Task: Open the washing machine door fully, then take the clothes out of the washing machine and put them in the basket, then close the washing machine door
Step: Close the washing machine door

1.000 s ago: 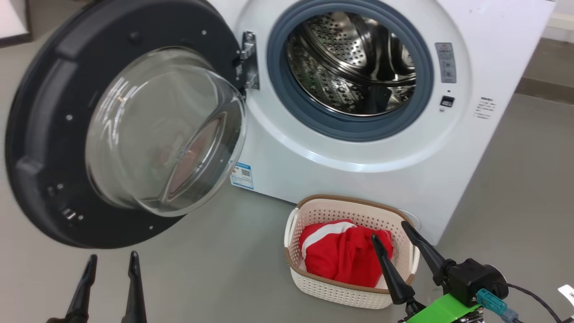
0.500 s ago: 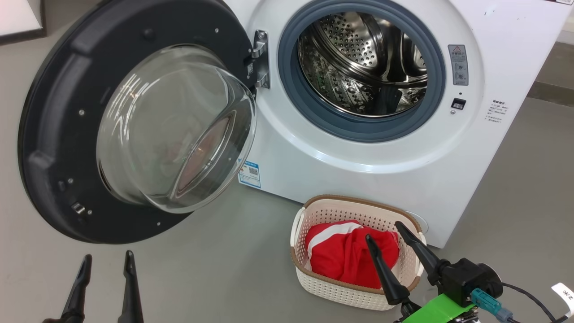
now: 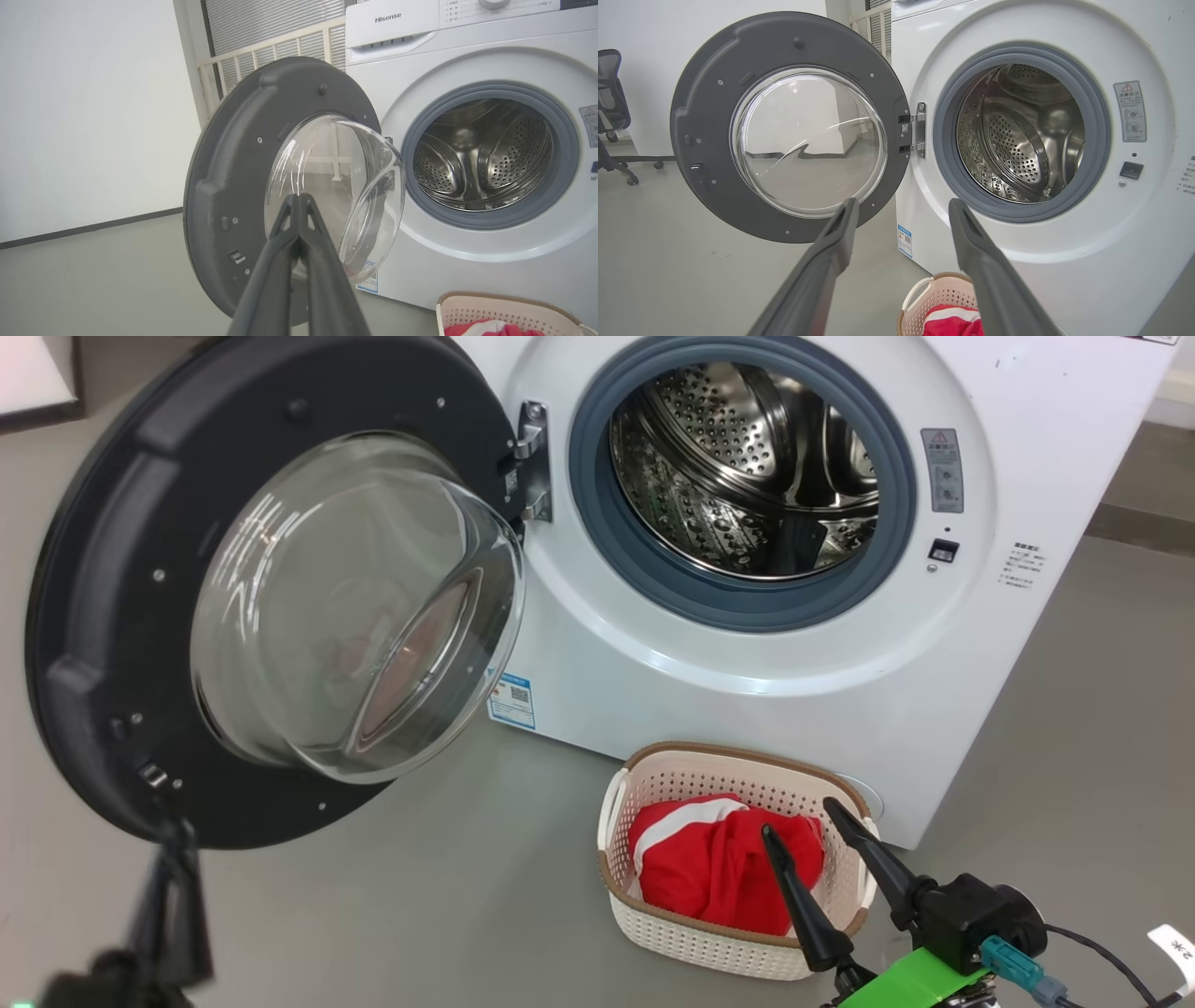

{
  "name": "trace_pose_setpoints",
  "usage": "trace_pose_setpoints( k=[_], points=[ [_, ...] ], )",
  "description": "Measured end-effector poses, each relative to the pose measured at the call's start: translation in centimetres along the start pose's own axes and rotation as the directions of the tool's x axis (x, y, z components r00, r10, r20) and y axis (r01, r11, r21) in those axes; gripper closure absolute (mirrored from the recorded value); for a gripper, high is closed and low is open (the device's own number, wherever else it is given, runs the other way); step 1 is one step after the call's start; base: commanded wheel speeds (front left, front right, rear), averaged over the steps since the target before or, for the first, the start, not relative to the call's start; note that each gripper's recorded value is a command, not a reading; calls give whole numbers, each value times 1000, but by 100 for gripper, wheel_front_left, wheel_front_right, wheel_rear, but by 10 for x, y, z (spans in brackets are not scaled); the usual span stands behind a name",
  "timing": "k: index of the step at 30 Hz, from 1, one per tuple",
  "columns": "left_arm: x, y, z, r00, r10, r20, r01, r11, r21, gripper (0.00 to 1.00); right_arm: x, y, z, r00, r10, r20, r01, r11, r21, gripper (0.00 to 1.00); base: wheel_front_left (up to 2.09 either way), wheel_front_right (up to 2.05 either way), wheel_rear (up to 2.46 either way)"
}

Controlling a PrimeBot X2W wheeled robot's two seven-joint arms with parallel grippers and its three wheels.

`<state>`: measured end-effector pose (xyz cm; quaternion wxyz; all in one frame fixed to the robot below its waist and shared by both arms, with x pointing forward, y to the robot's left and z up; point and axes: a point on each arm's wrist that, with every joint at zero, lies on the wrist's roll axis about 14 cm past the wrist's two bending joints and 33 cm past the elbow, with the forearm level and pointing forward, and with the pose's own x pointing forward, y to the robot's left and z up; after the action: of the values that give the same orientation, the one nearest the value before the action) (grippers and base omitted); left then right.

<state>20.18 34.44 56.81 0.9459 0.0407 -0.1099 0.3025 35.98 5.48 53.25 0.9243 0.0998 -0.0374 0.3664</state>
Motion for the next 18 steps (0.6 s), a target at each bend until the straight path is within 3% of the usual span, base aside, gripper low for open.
trace_pose_setpoints(
  k=[12, 18],
  points=[
    [69, 25, 87, 957, 46, 285, -74, 993, 90, 100, -9, -16, -4, 999, -51, -12, 51, 999, 0, 0, 0, 0, 0],
    [106, 39, 117, 935, 109, 338, -93, 994, -64, 100, -12, -20, -10, 998, -59, -30, 59, 998, -3, 0, 0, 0, 0]
  ],
)
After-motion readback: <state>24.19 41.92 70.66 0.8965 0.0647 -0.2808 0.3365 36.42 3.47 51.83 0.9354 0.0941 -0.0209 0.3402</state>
